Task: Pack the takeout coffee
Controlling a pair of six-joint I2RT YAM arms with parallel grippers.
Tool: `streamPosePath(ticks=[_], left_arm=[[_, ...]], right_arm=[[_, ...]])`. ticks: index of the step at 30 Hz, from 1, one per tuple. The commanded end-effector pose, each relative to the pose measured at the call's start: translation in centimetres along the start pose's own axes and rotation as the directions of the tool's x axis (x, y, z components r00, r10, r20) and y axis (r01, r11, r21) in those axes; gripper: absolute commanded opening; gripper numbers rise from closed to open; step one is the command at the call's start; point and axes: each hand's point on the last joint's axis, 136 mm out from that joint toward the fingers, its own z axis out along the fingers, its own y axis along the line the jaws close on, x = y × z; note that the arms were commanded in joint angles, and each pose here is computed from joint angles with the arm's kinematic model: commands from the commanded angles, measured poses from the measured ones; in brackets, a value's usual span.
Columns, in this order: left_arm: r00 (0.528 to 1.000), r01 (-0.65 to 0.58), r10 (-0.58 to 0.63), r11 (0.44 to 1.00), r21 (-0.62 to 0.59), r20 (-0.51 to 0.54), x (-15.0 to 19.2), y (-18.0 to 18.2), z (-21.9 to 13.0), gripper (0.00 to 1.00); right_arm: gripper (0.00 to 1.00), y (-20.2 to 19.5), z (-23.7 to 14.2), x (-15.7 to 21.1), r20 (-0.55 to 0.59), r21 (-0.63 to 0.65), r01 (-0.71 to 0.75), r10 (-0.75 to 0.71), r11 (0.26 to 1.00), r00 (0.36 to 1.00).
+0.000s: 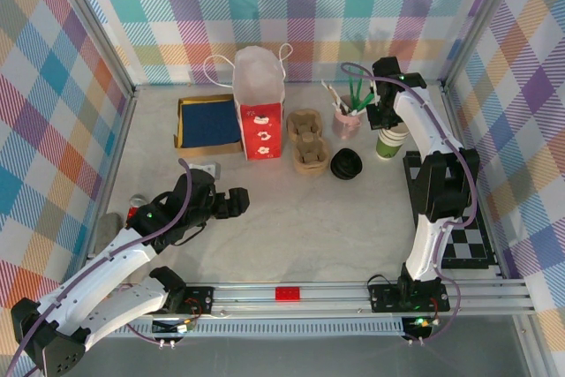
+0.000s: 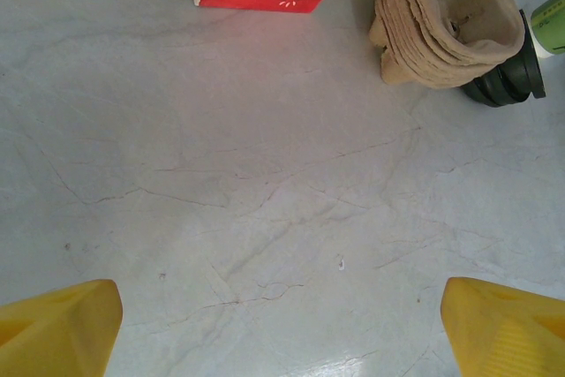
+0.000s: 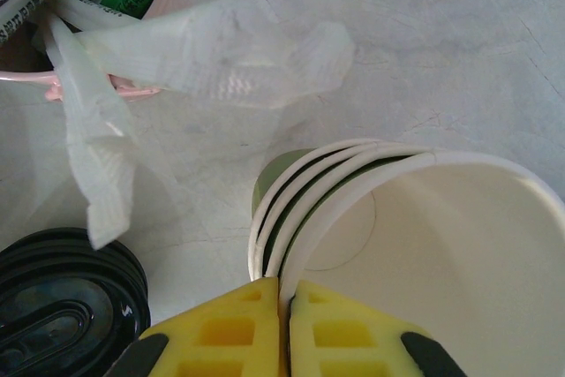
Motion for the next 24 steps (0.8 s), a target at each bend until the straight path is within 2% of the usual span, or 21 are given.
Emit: streamPosePath(ticks=[1, 17, 24], left_arm=[[1.0, -0.012, 0.012, 1.0, 0.005, 0.017, -0.1, -0.1, -0.3, 0.93], [0.999, -0.009, 0.009, 1.0, 0.019, 0.034, -0.8, -0.6, -0.9, 0.93], [0.999, -0.014, 0.013, 1.0, 0.021, 0.05, -1.4, -0.8, -1.7, 0.93]], right_arm=[[0.09, -0.6, -0.9, -0.2, 0.006, 0.016, -0.002, 0.002, 1.0, 1.0], [0.04, -2.0, -4.0, -0.8, 0.034, 0.057, 0.002, -0.004, 0.998, 0.999], [0.03, -2.6, -7.1, -1.1, 0.07, 0.075, -0.012, 0.007, 0.997, 0.998]])
